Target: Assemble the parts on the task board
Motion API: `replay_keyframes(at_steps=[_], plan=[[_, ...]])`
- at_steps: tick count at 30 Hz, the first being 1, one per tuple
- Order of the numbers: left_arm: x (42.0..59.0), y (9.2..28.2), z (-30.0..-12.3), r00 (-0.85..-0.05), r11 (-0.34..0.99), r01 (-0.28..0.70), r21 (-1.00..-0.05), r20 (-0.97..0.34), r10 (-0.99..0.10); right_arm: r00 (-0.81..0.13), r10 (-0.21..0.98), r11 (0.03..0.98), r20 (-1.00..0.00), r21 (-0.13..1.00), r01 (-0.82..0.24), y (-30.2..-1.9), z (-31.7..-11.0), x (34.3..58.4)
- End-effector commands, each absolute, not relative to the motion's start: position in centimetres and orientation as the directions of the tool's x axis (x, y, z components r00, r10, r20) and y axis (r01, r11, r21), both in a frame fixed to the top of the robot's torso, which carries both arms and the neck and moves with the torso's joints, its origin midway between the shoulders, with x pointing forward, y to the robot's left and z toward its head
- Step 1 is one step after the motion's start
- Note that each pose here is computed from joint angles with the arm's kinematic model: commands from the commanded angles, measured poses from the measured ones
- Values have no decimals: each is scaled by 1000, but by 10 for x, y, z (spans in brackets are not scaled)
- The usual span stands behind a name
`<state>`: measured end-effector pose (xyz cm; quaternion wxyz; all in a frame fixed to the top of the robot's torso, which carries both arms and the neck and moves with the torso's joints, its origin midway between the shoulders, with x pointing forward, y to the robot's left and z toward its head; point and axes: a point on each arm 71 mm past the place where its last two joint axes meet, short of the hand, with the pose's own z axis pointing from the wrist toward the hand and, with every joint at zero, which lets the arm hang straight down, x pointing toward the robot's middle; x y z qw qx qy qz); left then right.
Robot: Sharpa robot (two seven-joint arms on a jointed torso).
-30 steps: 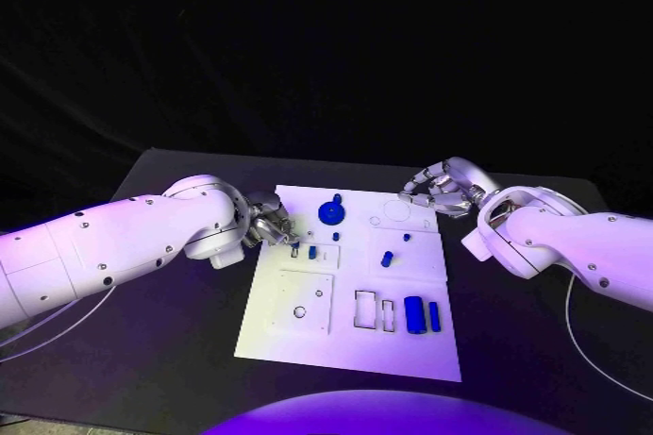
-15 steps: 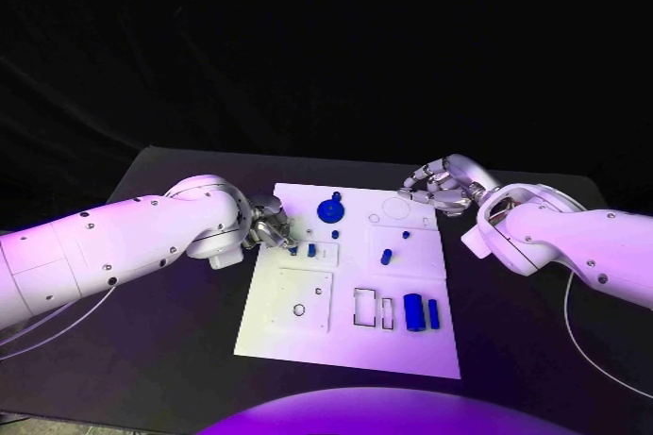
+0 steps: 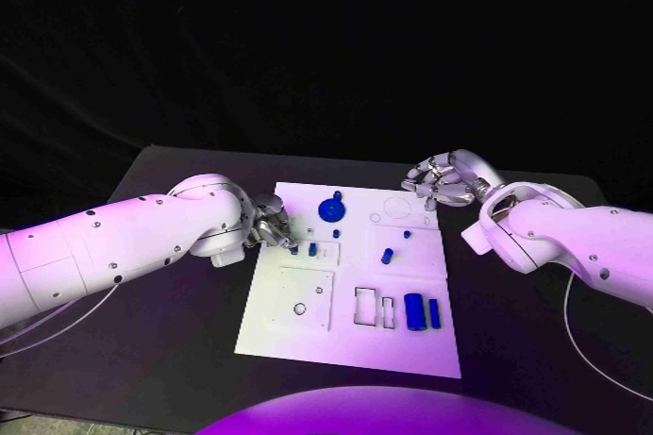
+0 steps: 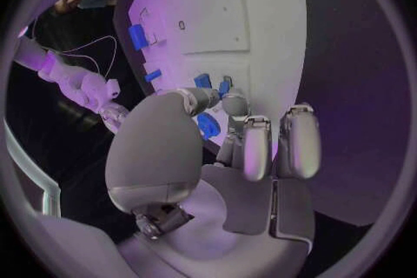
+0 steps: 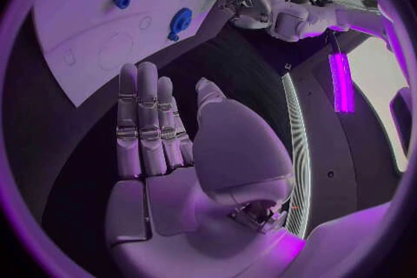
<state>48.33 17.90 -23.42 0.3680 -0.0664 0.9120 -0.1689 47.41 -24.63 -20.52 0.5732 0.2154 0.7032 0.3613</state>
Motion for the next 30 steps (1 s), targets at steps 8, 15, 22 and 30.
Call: replay_keyframes(at_steps=[8, 15, 22, 30], plan=[[482, 176, -236, -738, 945, 34, -326, -646, -197, -231, 797, 550, -558, 829, -103, -248, -204, 477], [481, 175, -237, -749, 947, 45, -317, -638, -178, -238, 811, 526, -534, 844, -102, -248, -204, 477], [481, 173, -237, -752, 947, 51, -318, -636, -173, -241, 815, 521, -527, 848, -95, -249, -205, 478], [482, 174, -237, -748, 947, 47, -318, -640, -178, -238, 817, 520, -525, 849, -91, -250, -206, 478]])
